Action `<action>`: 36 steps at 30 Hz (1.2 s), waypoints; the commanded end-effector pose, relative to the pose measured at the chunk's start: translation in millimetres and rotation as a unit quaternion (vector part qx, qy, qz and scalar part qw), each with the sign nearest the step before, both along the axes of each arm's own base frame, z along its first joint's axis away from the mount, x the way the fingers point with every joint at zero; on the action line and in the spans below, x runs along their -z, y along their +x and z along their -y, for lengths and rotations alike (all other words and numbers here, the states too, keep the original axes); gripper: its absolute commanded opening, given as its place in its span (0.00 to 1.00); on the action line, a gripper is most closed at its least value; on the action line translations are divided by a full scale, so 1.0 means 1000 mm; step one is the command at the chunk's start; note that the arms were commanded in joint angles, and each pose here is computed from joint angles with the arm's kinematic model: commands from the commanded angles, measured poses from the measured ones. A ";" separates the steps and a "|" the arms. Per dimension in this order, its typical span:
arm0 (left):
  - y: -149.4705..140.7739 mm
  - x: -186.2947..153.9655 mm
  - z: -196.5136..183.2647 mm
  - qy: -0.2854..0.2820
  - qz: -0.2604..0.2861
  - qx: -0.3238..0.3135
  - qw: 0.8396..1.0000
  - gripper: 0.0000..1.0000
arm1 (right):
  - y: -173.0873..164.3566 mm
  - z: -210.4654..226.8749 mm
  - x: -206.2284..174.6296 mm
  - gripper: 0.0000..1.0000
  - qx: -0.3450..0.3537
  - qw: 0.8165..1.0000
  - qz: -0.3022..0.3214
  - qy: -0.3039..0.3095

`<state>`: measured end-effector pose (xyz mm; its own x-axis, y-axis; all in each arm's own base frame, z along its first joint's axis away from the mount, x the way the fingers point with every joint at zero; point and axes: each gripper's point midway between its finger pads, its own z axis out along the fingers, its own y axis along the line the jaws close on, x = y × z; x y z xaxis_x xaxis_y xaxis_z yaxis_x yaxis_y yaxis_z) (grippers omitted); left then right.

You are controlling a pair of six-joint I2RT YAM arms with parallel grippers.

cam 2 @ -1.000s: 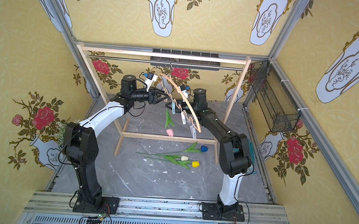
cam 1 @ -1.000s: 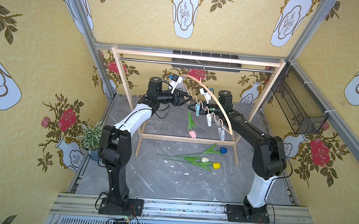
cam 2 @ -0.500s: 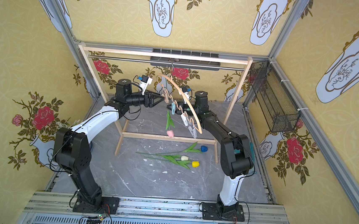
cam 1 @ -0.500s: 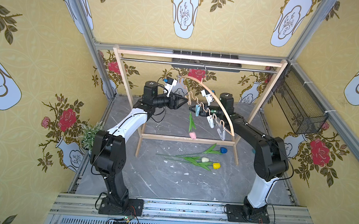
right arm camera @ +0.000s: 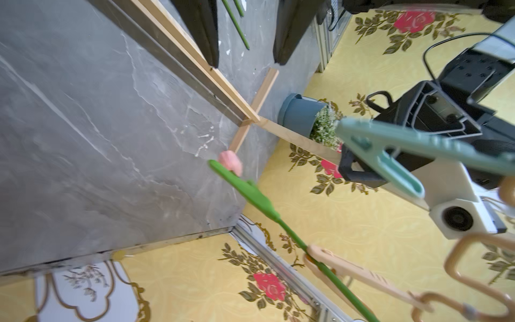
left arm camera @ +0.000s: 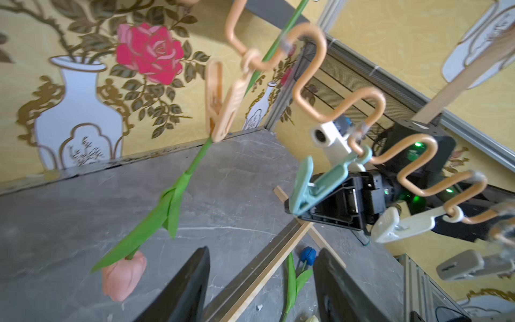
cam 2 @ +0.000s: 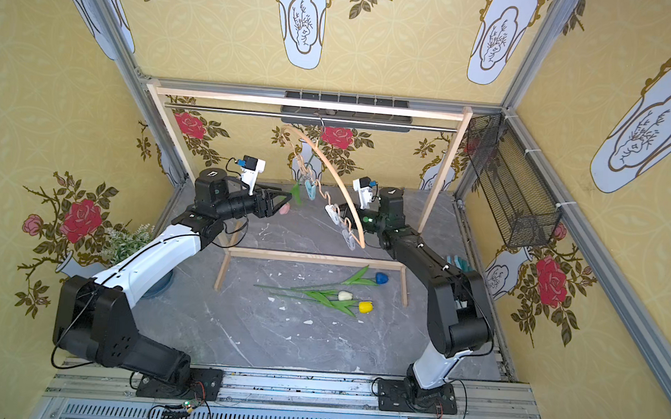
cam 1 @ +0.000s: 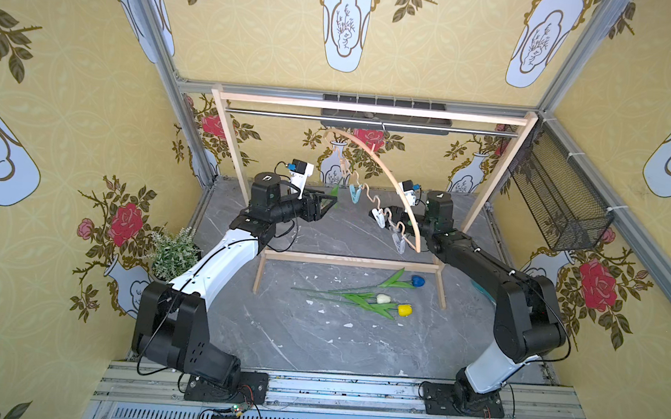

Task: Dry the flowers on a clothes hanger
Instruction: Clamp the flower onto the hanger, then adjust the flower at the center of the board.

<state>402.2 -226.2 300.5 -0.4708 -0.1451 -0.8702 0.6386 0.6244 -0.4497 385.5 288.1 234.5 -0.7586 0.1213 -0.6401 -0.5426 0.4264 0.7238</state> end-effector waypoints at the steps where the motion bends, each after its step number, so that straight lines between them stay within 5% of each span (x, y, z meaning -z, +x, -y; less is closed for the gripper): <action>1: 0.003 0.024 -0.031 -0.002 -0.050 -0.114 0.992 0.63 | -0.005 0.023 0.028 0.37 0.069 0.995 0.001 -0.077; 6: -0.027 0.071 -0.063 -0.012 -0.139 -0.204 0.969 0.60 | -0.048 0.036 0.058 0.38 0.087 0.983 -0.009 -0.163; 17: -0.090 0.124 -0.063 -0.037 -0.226 -0.230 0.946 0.57 | -0.126 0.037 0.123 0.39 0.067 0.961 -0.059 -0.261; 36: -0.117 0.171 -0.026 -0.013 -0.277 -0.191 0.942 0.54 | -0.149 0.011 0.202 0.40 0.023 0.939 -0.152 -0.307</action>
<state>283.5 -198.8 131.5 -0.7679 -0.3982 -0.5017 0.0393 0.7525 -0.6574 244.2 269.6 36.2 -0.9176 -0.1505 -0.3678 -0.3142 0.8414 0.4397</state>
